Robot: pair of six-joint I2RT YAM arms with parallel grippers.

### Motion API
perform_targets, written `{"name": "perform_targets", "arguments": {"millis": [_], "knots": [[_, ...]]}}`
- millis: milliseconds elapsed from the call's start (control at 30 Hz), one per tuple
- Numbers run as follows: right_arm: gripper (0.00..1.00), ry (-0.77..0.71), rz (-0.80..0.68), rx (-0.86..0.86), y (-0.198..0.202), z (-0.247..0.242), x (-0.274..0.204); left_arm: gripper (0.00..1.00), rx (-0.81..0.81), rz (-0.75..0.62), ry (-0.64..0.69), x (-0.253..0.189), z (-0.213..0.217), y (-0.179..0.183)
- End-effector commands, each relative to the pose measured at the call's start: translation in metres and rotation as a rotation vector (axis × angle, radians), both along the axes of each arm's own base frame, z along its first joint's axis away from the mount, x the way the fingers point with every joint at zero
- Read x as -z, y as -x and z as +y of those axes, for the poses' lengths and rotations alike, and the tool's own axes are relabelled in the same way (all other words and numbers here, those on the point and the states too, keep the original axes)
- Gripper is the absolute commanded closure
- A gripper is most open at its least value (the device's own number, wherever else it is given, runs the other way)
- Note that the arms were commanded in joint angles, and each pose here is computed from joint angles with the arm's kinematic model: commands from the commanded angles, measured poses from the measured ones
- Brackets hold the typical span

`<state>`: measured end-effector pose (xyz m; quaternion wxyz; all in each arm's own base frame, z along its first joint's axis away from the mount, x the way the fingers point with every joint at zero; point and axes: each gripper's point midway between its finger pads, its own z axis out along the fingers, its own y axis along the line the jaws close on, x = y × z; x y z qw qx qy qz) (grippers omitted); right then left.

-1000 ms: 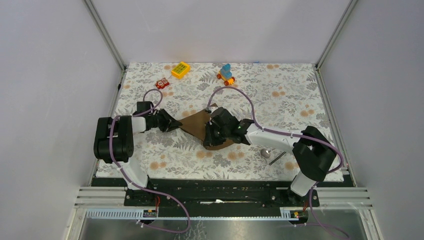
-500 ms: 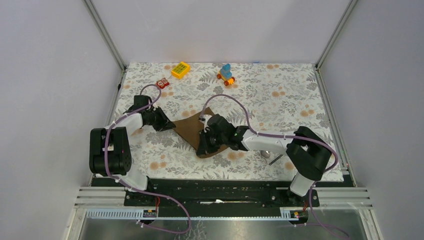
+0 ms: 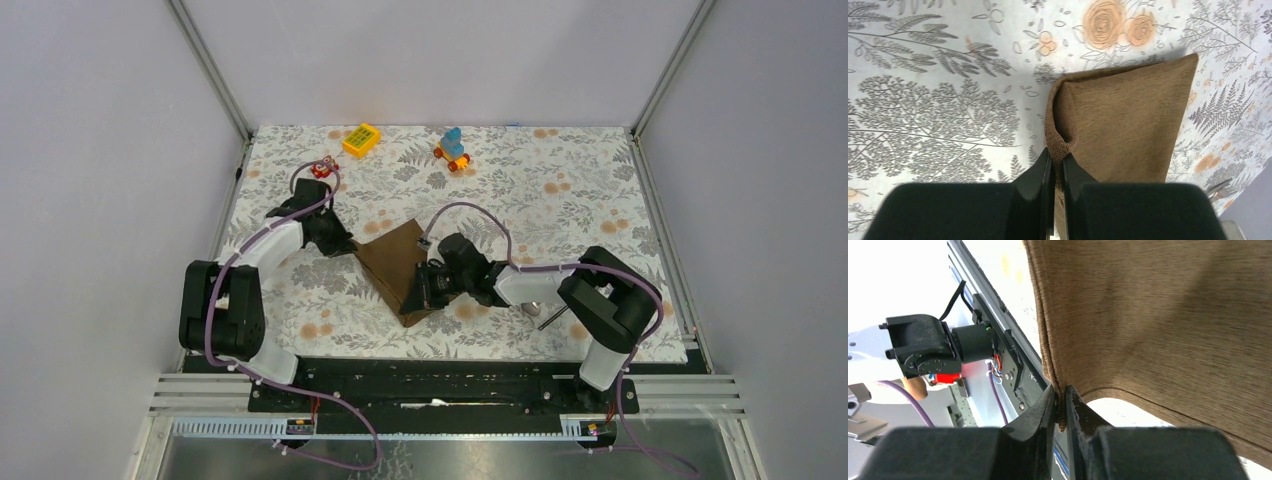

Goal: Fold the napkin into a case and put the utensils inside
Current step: Pick up the lower triangle-folded napkin from the center of the board, then fold the lower triangle-folded napkin at the center of the board.

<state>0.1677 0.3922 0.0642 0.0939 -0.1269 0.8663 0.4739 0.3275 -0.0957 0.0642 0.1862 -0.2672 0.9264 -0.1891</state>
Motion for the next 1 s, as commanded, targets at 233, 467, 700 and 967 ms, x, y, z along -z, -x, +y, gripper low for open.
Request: {"name": "perform_targets", "arguments": {"millis": [233, 467, 700, 967], "knots": [[1.00, -0.008, 0.000, 0.061, -0.019, -0.038, 0.001, 0.95, -0.112, -0.114, -0.101, -0.026, -0.041, -0.048], [1.00, 0.085, -0.053, 0.077, -0.028, -0.054, 0.015, 0.89, -0.056, -0.096, -0.128, -0.014, -0.070, -0.059], [1.00, 0.130, -0.064, 0.080, -0.035, -0.063, 0.027, 0.87, -0.014, -0.061, -0.130, 0.003, -0.081, -0.062], [1.00, 0.132, -0.038, 0.069, -0.032, -0.061, 0.035, 0.67, 0.058, -0.069, -0.107, 0.001, -0.091, -0.063]]}}
